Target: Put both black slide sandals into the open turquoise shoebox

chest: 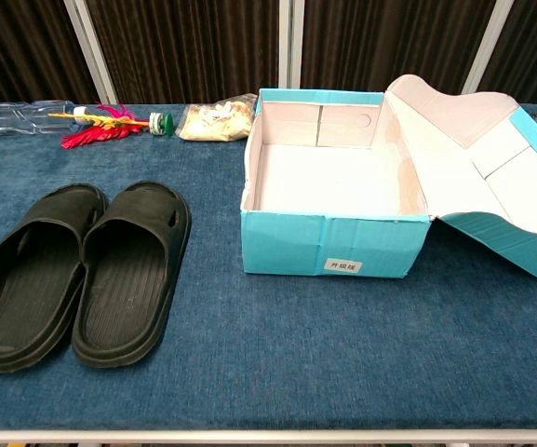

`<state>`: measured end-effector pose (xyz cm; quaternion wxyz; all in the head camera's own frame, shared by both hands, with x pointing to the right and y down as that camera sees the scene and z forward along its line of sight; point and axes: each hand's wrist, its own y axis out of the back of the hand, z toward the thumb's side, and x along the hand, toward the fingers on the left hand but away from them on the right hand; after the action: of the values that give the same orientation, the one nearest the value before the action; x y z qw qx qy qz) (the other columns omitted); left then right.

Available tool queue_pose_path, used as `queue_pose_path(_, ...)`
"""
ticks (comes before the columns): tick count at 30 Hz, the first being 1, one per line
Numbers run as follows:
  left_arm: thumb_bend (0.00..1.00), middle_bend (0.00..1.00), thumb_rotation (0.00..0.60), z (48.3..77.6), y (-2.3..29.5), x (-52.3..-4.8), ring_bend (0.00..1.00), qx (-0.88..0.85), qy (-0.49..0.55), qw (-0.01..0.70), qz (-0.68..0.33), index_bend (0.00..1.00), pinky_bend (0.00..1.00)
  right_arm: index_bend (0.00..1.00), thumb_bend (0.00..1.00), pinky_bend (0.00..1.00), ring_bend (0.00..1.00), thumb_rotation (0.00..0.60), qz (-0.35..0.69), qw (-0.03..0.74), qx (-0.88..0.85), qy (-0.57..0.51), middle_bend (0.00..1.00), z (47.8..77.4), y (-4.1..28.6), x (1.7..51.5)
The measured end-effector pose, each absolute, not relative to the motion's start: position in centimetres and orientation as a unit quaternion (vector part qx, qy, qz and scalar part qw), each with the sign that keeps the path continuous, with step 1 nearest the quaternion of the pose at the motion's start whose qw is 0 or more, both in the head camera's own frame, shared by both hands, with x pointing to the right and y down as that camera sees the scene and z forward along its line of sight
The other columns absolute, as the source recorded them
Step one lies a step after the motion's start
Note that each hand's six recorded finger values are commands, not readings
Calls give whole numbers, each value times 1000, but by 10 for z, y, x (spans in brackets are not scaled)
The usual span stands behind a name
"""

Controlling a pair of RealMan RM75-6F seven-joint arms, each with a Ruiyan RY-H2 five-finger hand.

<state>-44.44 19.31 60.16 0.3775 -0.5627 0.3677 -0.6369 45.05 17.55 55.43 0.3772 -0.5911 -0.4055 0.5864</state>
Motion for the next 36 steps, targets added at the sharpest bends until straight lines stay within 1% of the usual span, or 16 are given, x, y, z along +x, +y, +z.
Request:
queue_pose_path(8,0,99,600,604,183,-437,0,-568,372,383,-626,107,68,0,68,101,0,600,580,374,-598,-406,61,555,174,448)
queue_pose_path(10,0,99,600,603,176,-433,1,-571,375,389,-618,107,99,0,68,101,0,600,578,375,-599,-407,61,555,173,447)
queue_pose_path(12,0,99,600,602,166,-428,37,-578,379,394,-607,107,174,0,68,101,0,600,575,379,-600,-407,61,553,171,446)
queue_pose_path(14,0,99,600,602,157,-423,133,-586,380,395,-597,110,274,0,69,101,0,600,573,384,-599,-406,62,551,168,446)
queue_pose_path(16,0,101,600,603,147,-415,250,-599,376,395,-586,113,411,0,68,101,0,600,571,389,-598,-405,61,549,166,446)
queue_pose_path(18,0,114,600,606,136,-404,412,-616,366,394,-575,116,568,0,69,101,0,600,570,395,-597,-404,62,546,163,446)
queue_pose_path(20,0,136,600,609,126,-393,527,-633,353,390,-567,117,655,0,69,101,0,600,567,402,-596,-402,62,542,159,445)
queue_pose_path(24,0,170,600,620,102,-356,653,-676,308,386,-548,118,728,0,69,101,0,600,565,409,-595,-400,61,538,155,444)
queue_pose_path(27,0,172,600,629,87,-328,693,-695,273,385,-542,117,746,0,69,101,0,600,566,409,-595,-398,61,537,154,445)
queue_pose_path(32,0,169,600,643,75,-300,736,-703,230,377,-558,116,754,0,68,101,0,600,569,407,-595,-395,60,537,155,446)
queue_pose_path(36,0,159,600,658,69,-276,763,-710,199,352,-577,82,762,0,69,101,0,600,572,403,-594,-396,60,537,157,449)
